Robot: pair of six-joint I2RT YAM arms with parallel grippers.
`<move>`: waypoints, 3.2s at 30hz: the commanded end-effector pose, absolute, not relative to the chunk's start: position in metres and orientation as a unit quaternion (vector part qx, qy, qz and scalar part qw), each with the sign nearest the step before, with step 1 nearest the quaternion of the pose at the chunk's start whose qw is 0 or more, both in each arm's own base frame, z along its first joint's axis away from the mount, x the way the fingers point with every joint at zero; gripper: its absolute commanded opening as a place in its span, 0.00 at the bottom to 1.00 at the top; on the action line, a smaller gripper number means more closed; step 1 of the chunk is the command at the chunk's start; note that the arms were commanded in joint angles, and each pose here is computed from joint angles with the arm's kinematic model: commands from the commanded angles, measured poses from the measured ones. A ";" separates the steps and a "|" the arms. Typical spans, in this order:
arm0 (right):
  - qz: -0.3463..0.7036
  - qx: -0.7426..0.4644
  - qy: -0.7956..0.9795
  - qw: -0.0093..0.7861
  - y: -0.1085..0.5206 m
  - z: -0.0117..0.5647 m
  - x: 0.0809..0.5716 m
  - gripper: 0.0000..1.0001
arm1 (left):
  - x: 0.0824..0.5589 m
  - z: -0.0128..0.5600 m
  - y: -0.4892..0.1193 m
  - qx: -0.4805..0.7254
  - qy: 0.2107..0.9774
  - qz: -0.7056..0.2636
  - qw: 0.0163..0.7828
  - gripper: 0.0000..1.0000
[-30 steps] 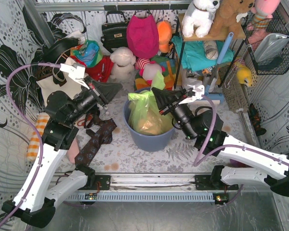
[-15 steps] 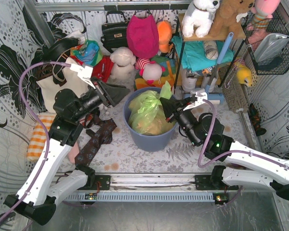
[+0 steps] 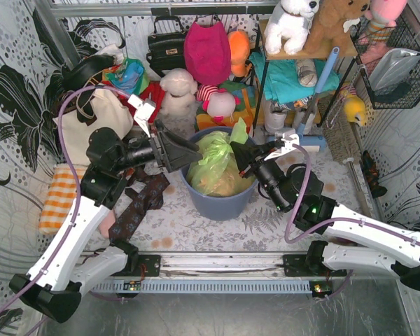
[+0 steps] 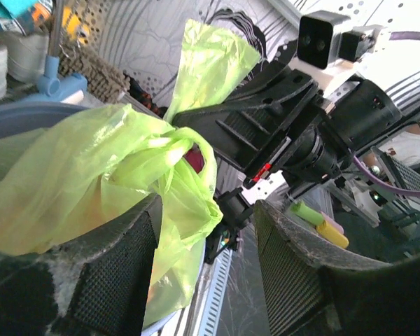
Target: Tie the trash bag
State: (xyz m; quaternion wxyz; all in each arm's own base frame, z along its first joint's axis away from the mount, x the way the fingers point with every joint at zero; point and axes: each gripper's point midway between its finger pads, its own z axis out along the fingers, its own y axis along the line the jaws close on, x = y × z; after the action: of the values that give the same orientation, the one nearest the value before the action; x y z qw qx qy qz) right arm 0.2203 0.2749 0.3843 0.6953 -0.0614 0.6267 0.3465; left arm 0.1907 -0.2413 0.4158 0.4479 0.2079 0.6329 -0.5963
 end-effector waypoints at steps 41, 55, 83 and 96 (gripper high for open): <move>0.330 0.002 0.625 0.707 0.247 0.403 0.226 0.00 | 0.228 0.445 -0.222 0.176 0.682 -0.425 0.568 0.00; 0.188 0.084 0.668 0.715 0.178 0.367 0.238 0.00 | 0.249 0.375 -0.170 0.045 0.758 -0.309 0.573 0.00; 0.239 0.057 0.691 0.680 0.179 0.385 0.220 0.66 | 0.244 0.349 -0.188 0.066 0.770 -0.342 0.535 0.00; 0.227 0.035 0.789 0.570 0.191 0.337 0.220 0.97 | 0.245 0.348 -0.192 0.073 0.767 -0.348 0.534 0.00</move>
State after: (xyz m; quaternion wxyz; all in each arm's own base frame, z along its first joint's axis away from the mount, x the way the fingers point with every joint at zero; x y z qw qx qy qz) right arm 0.2210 0.1865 0.3557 0.6168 0.0442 0.7564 0.2133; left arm 0.2408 -0.1878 0.3327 0.5087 0.0608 0.7906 -0.3353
